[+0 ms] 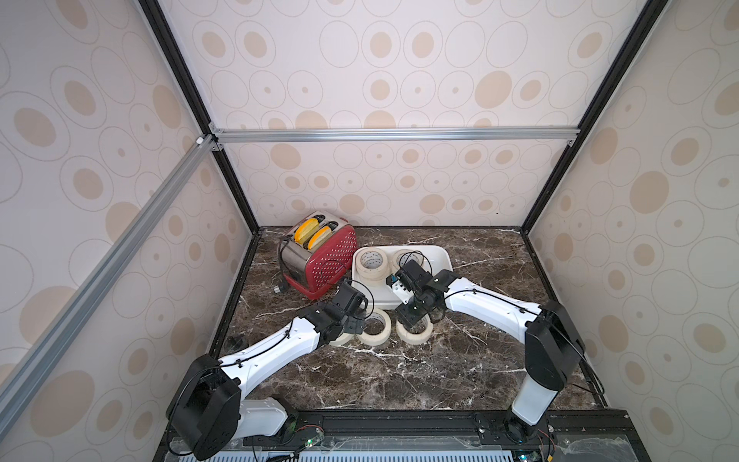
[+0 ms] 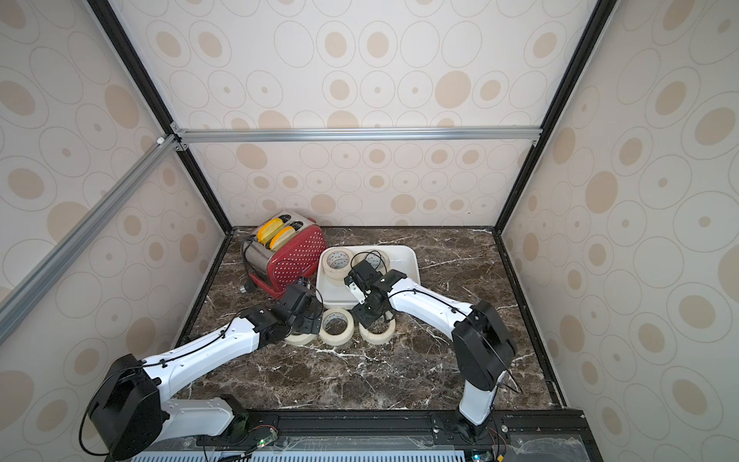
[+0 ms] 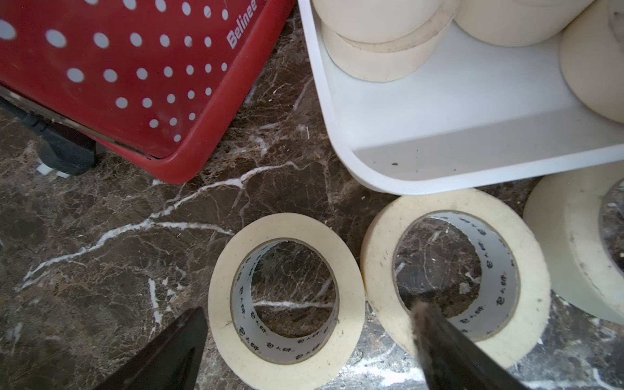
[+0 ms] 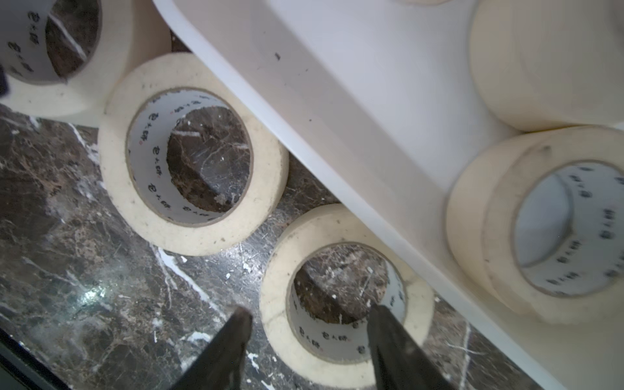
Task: Take out the art tape in the storage box
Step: Place the art tape at the center of the board, then pick up the art tape from the storage box.
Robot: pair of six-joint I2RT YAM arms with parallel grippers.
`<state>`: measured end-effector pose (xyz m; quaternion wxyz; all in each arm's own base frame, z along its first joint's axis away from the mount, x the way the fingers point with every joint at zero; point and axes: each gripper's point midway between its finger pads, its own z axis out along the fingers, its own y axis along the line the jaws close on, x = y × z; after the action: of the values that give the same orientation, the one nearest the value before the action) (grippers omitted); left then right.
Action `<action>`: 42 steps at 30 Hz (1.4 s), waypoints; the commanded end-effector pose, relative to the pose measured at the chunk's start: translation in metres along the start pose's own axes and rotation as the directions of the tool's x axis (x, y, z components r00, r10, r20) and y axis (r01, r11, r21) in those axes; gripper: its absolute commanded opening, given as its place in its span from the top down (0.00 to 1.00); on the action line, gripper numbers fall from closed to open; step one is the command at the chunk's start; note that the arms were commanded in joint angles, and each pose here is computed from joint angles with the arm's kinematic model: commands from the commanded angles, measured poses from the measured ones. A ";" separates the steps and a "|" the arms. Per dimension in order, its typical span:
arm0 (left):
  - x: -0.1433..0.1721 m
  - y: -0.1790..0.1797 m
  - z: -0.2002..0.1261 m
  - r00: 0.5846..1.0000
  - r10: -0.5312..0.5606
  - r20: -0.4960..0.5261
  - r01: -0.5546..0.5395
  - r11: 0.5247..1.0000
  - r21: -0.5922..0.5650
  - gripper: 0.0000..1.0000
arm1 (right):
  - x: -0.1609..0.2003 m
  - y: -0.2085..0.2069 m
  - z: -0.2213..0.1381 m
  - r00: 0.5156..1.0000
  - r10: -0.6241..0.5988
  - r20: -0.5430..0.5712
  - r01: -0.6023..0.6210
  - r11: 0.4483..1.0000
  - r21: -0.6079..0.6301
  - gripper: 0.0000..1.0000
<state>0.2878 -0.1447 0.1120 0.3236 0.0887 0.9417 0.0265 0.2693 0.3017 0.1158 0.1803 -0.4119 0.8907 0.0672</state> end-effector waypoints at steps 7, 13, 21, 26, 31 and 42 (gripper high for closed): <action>-0.014 -0.003 -0.018 0.998 -0.034 0.047 0.031 0.998 0.055 0.01 | -0.019 -0.070 -0.037 0.998 0.016 0.057 -0.028 0.977 0.210 0.26; -0.013 0.002 -0.027 0.997 -0.032 0.065 0.028 0.998 0.057 0.01 | -0.020 -0.101 -0.018 0.995 0.102 0.018 -0.103 0.968 0.229 0.25; -0.008 0.002 -0.025 0.999 -0.006 0.049 0.003 0.999 0.052 0.01 | -0.020 -0.118 0.018 0.983 0.181 -0.010 -0.176 0.967 0.186 0.25; -0.007 0.000 -0.023 0.999 -0.001 0.036 -0.001 0.998 0.055 0.01 | -0.019 -0.121 0.041 0.978 0.204 -0.035 -0.197 0.969 0.149 0.25; -0.005 -0.003 -0.020 1.000 0.001 0.023 -0.003 0.998 0.067 0.01 | -0.018 -0.119 0.062 0.971 0.234 -0.049 -0.229 0.969 0.092 0.28; -0.002 -0.005 -0.015 1.000 0.008 0.004 -0.009 0.998 0.068 0.01 | -0.013 -0.119 0.087 0.961 0.258 -0.103 -0.253 0.966 0.059 0.55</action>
<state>0.2792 -0.1506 0.1245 0.3263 0.0960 0.9403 -0.0090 0.3876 0.2557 0.0428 0.1327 -0.2951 0.9451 0.0457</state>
